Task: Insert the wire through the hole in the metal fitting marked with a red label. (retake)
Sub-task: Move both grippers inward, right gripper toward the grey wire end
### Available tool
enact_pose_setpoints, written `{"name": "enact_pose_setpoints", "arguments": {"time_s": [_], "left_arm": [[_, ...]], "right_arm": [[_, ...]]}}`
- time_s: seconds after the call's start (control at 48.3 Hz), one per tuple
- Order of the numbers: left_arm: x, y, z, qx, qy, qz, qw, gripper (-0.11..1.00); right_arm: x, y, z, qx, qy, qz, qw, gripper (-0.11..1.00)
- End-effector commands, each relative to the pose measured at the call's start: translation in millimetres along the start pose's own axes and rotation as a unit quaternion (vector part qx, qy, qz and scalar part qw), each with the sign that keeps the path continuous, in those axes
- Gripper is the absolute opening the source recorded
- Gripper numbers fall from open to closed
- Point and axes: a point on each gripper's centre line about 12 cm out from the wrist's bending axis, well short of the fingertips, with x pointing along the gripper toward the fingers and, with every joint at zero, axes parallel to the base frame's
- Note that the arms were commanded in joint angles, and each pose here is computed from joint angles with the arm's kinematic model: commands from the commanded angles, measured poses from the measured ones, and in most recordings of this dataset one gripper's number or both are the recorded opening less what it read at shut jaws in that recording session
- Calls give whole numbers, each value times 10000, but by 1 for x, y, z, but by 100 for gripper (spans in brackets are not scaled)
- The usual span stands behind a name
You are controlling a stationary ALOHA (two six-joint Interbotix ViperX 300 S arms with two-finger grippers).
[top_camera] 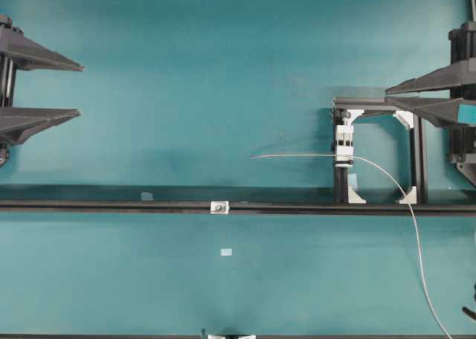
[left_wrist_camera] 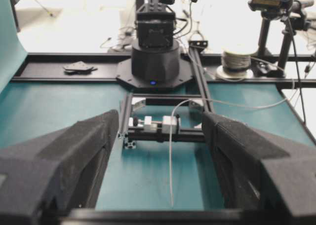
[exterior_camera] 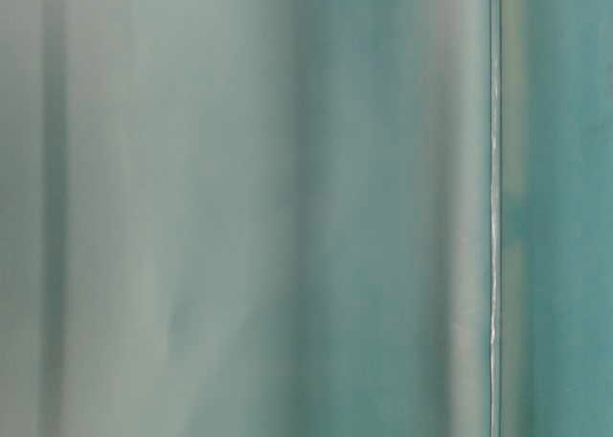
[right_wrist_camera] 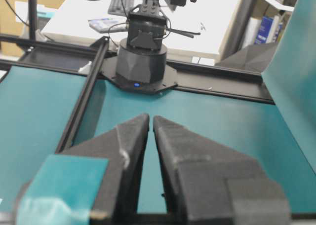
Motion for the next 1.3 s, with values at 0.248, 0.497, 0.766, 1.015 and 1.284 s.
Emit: {"name": "enact_pose_setpoints", "arguments": {"time_s": [0.248, 0.497, 0.766, 1.015, 1.284], "left_arm": [[-6, 0, -23, -154, 177, 21, 9997, -8], [-6, 0, -28, -123, 238, 21, 9996, -6], [-8, 0, -32, -129, 284, 24, 9995, 44], [-3, 0, -50, -134, 675, 29, 9976, 51], [10, 0, -74, -121, 1255, 36, 9920, 51]], "right_arm": [[-5, -1, -25, 189, 30, -31, 9998, 1], [-5, -2, -27, 372, 59, -55, 9993, 10], [-1, -4, -31, 385, 195, -114, 9990, 69], [12, -4, -44, 571, 598, -143, 9965, 68], [32, -5, -65, 1075, 1274, -243, 9857, 68]]}}
